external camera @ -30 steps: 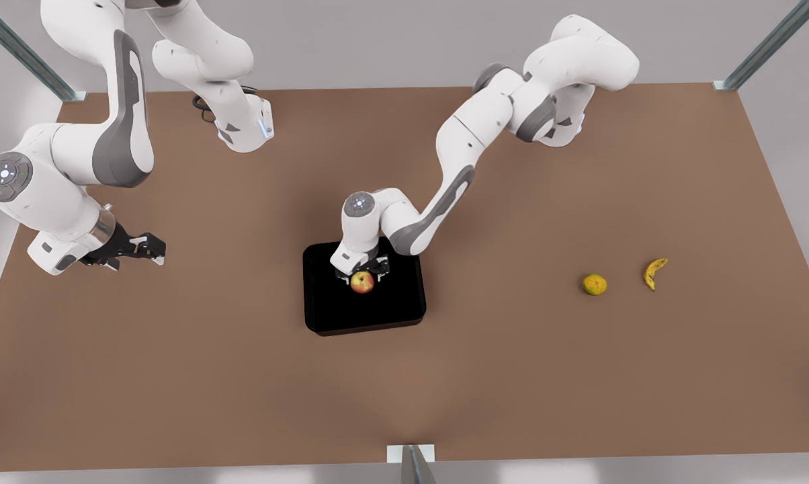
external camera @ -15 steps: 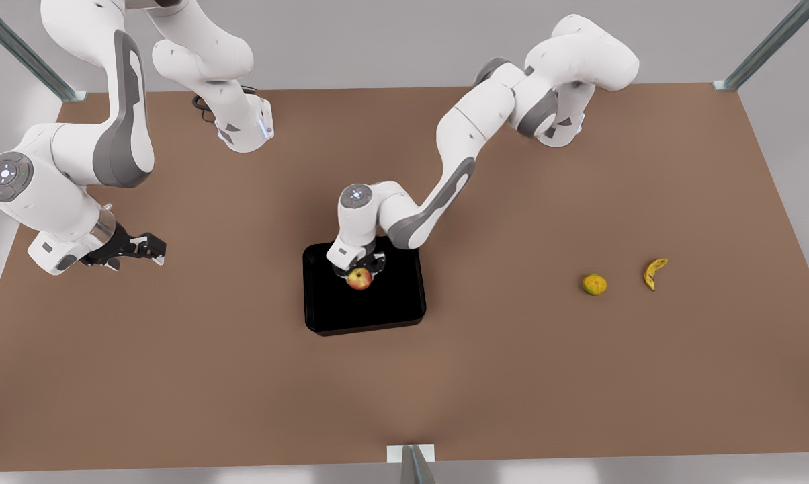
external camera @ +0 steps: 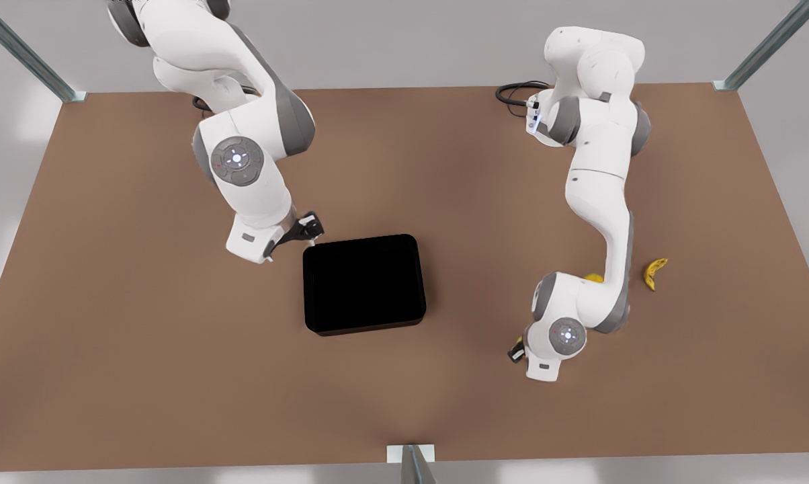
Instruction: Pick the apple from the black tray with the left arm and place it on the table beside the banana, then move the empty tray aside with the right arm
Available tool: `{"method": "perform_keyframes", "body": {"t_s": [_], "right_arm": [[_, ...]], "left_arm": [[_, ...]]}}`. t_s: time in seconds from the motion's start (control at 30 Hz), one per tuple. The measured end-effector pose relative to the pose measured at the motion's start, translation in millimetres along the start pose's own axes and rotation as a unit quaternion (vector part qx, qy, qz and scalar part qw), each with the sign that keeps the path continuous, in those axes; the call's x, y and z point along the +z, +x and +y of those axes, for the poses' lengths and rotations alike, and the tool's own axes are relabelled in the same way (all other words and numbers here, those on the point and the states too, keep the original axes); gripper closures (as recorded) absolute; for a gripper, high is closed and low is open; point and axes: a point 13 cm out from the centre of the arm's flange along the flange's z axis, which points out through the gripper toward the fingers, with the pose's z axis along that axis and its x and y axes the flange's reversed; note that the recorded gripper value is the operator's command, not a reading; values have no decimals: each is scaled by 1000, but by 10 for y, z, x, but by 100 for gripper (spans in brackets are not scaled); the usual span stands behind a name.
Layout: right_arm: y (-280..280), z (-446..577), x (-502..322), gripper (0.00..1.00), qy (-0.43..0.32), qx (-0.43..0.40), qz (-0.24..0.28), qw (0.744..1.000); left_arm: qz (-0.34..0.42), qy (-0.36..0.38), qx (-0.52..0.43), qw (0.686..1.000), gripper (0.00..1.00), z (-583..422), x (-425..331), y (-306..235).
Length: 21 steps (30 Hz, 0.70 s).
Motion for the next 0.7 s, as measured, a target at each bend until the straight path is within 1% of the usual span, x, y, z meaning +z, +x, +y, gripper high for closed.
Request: {"method": "perform_keyframes", "body": {"t_s": [0.13,0.17,0.23,0.27,0.33,0.37,0.43,0.47,0.5,0.6,0.7], "right_arm": [[96,142,563,0,0,37,38,999],[158,175,791,0,-2,47,49,998],[210,184,1143,0,-6,71,53,996],[228,165,1302,0,-7,84,52,995],[235,136,1632,0,-8,106,48,993],[210,121,1809,0,-8,116,45,992],[158,114,2105,0,-8,133,38,990],[184,106,2265,0,-8,140,38,989],[203,85,2382,0,-7,147,35,988],[188,-43,2524,0,-11,170,18,985],[139,-100,2583,0,-15,183,1,983]], "left_arm": [[-8,-5,42,999,0,68,-13,-85],[-12,-7,51,999,0,101,-103,-115],[-22,-7,66,998,0,170,-442,-169],[-29,8,66,997,0,313,-961,-277],[-45,57,50,996,0,1023,-2401,-554],[-37,62,50,996,0,1421,-2782,-452],[-9,61,70,996,0,1833,-2917,-148],[8,53,84,995,0,1992,-2791,107],[9,56,102,993,0,2007,-2773,244],[-6,72,149,986,0,1888,-2940,330],[0,72,176,982,0,1978,-2983,341]]}}
